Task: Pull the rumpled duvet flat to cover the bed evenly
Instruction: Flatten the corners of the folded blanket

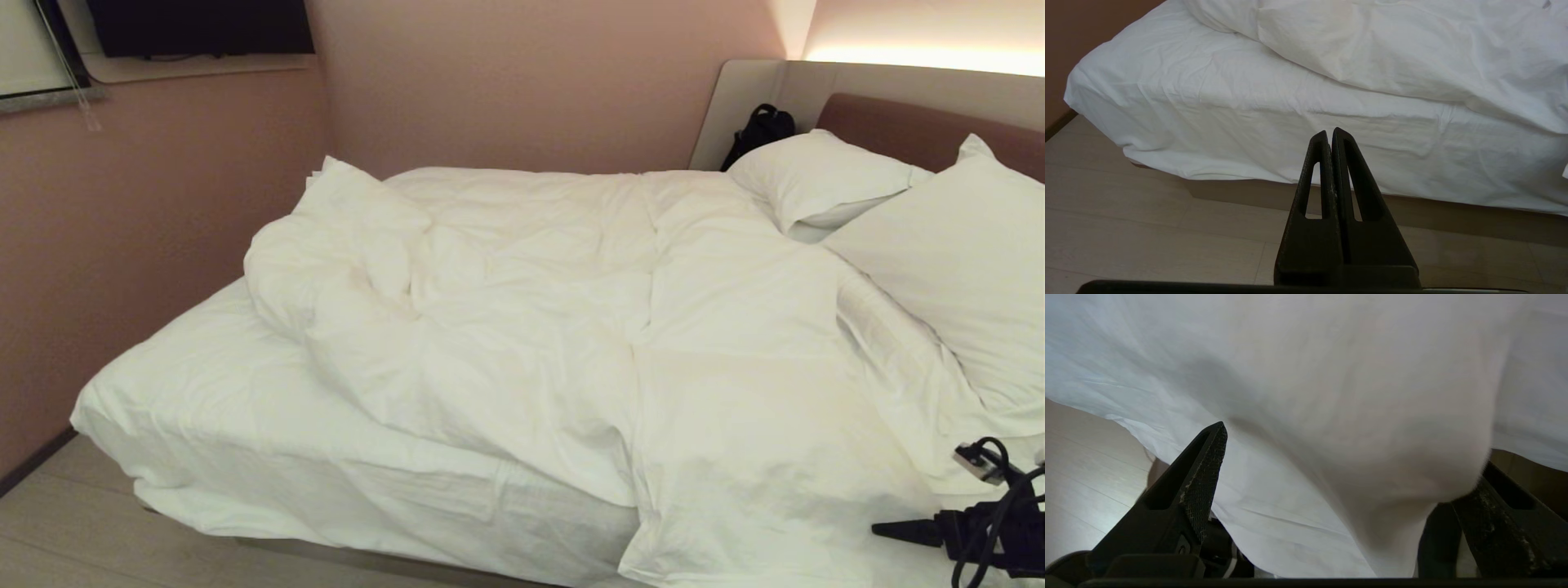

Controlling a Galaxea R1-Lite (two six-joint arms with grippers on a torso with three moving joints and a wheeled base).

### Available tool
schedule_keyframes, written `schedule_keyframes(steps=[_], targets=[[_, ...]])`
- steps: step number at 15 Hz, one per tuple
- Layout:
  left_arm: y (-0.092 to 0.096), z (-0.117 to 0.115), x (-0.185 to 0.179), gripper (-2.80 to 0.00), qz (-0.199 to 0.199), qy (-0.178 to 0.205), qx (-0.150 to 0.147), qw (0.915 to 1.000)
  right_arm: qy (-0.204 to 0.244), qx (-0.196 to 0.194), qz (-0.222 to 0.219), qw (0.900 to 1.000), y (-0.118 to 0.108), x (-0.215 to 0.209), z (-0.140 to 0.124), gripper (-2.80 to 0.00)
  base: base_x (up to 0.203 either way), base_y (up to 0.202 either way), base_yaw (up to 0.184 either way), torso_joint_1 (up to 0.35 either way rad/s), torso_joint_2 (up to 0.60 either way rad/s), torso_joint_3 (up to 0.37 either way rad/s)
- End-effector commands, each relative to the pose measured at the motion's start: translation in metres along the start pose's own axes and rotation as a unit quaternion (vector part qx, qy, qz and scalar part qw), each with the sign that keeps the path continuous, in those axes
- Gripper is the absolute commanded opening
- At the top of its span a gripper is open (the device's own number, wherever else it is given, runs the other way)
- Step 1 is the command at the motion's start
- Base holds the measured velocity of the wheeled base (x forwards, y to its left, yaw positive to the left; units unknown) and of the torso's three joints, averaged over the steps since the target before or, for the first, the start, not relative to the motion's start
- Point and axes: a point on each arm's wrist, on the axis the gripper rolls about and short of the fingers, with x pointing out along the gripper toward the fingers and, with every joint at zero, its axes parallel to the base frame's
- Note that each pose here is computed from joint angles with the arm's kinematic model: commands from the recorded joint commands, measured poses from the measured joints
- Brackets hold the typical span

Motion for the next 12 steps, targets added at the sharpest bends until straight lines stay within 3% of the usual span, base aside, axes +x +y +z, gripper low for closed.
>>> schedule_keyframes(steps=[1, 10, 11, 12], targets=[[0.0, 0.0, 0.0, -2.8, 0.0, 0.001, 0.0, 1.0, 0.014, -0.008, -0.01, 1.0, 0.003, 0.006, 0.001, 0.0, 0.0, 0.0, 0.0, 0.0, 0.0, 0.0], [0.0, 0.0, 0.0, -2.8, 0.0, 0.001, 0.0, 1.0, 0.026, -0.023, 0.002, 0.999, 0.013, 0.013, 0.001, 0.0, 0.0, 0.0, 0.0, 0.0, 0.0, 0.0], [0.0, 0.0, 0.0, -2.8, 0.0, 0.0, 0.0, 1.0, 0.026, -0.025, 0.002, 0.999, 0.013, 0.013, 0.0, -2.8, 0.0, 0.0, 0.0, 0.0, 0.0, 0.0], [0.0, 0.0, 0.0, -2.8, 0.0, 0.0, 0.0, 1.0, 0.027, -0.03, 0.002, 0.999, 0.013, 0.013, 0.0, -2.8, 0.0, 0.0, 0.0, 0.0, 0.0, 0.0]])
